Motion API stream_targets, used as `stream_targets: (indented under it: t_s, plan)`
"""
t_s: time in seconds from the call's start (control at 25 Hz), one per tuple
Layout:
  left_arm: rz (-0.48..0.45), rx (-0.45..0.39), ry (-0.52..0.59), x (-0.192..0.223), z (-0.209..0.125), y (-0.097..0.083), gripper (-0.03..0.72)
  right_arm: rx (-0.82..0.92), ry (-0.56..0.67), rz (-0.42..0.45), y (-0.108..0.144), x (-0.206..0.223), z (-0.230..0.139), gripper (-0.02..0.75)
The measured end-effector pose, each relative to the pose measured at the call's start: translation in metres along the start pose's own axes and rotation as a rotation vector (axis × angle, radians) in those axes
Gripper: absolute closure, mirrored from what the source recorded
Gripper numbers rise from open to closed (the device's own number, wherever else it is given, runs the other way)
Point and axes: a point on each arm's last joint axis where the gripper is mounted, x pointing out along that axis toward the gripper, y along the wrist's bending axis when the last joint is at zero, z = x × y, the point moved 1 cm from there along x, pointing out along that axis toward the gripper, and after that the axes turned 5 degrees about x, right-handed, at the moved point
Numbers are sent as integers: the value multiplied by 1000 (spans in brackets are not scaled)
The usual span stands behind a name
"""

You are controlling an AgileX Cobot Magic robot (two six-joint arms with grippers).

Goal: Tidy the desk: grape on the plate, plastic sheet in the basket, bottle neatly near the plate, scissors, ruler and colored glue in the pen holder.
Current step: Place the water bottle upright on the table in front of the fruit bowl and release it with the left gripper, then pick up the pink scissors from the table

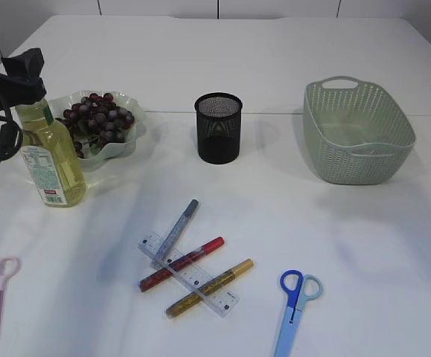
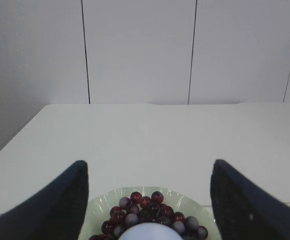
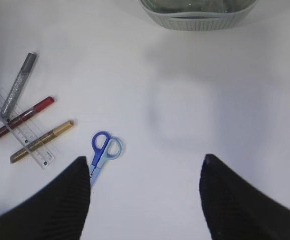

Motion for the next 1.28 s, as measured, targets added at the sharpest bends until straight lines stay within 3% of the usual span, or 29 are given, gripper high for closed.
stream_targets:
  t_s: [0.72, 0.96, 1.28]
  plan:
    - [-60, -13, 193, -47, 64, 3, 138, 0, 0, 0, 0, 0, 0, 207]
    - [-110, -10, 389, -70, 71, 1, 138, 0, 0, 0, 0, 0, 0, 207]
    - [-174, -22, 590, -100, 112, 0, 138, -2, 0, -4, 0, 0, 0, 207]
